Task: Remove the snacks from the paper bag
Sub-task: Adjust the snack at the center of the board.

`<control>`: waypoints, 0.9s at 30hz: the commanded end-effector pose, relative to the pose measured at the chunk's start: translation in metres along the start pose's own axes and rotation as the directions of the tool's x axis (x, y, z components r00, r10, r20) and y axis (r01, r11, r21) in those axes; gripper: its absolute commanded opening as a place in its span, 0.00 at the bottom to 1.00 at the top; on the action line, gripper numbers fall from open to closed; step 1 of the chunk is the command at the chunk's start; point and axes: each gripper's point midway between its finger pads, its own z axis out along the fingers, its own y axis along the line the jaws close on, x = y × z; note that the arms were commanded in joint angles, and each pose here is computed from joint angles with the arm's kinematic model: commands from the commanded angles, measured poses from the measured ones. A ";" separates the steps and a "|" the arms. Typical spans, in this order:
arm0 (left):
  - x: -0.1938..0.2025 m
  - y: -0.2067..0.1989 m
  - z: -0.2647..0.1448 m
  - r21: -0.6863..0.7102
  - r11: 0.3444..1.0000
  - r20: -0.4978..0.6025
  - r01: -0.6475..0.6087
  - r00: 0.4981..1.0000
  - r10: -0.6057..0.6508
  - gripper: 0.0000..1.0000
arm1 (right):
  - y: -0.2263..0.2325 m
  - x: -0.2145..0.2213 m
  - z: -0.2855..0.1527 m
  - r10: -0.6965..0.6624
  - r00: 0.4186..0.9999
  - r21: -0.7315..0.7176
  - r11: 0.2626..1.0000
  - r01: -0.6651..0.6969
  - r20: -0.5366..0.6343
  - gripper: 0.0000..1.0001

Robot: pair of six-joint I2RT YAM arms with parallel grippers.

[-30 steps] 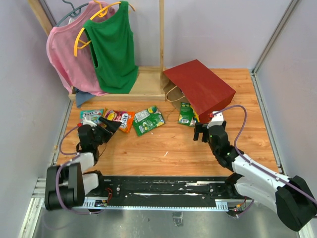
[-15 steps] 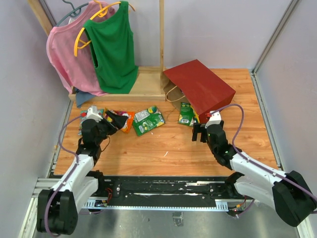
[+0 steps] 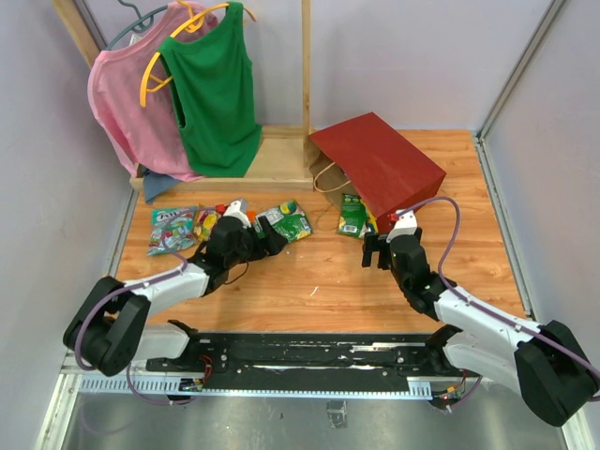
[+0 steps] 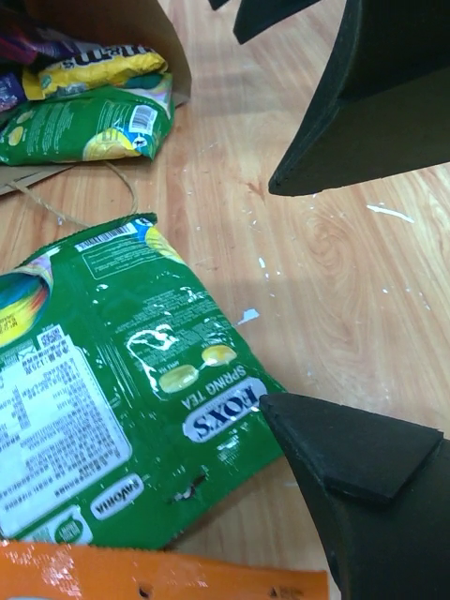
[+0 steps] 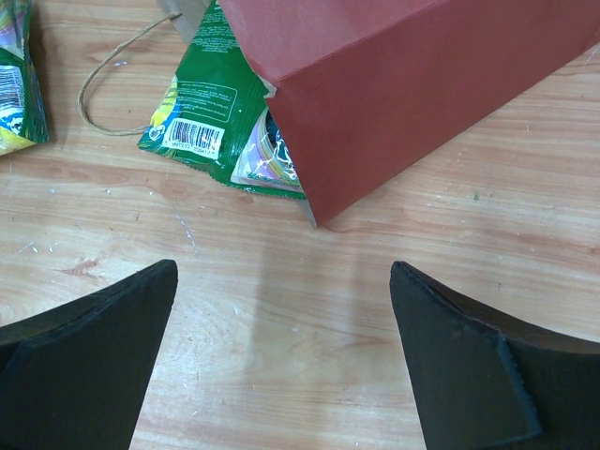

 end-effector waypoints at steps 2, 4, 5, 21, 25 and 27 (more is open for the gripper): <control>-0.017 -0.016 0.019 -0.045 0.994 0.051 -0.097 0.994 0.099 0.89 | 0.009 -0.018 0.001 0.013 0.999 -0.020 1.000 -0.013 0.041 0.97; -0.023 -0.016 0.022 -0.065 0.991 0.058 -0.115 0.991 0.119 0.89 | 0.009 -0.018 0.000 0.013 0.999 -0.020 1.000 -0.012 0.040 0.97; -0.024 -0.015 0.023 -0.077 0.989 0.059 -0.123 0.990 0.128 0.89 | 0.009 -0.018 0.000 0.013 0.999 -0.020 1.000 -0.012 0.041 0.97; -0.049 -0.024 0.074 -0.138 0.973 0.056 -0.187 0.979 0.197 0.94 | 0.010 -0.019 0.000 0.012 0.999 -0.024 1.000 -0.011 0.038 0.97; -0.057 -0.017 0.082 -0.164 0.966 0.050 -0.200 0.976 0.211 0.94 | 0.010 -0.019 0.000 0.011 0.999 -0.023 1.000 -0.010 0.039 0.97; -0.060 -0.012 0.085 -0.155 0.970 0.046 -0.187 0.979 0.197 0.94 | 0.009 -0.019 -0.001 0.011 0.999 -0.021 1.000 -0.010 0.040 0.98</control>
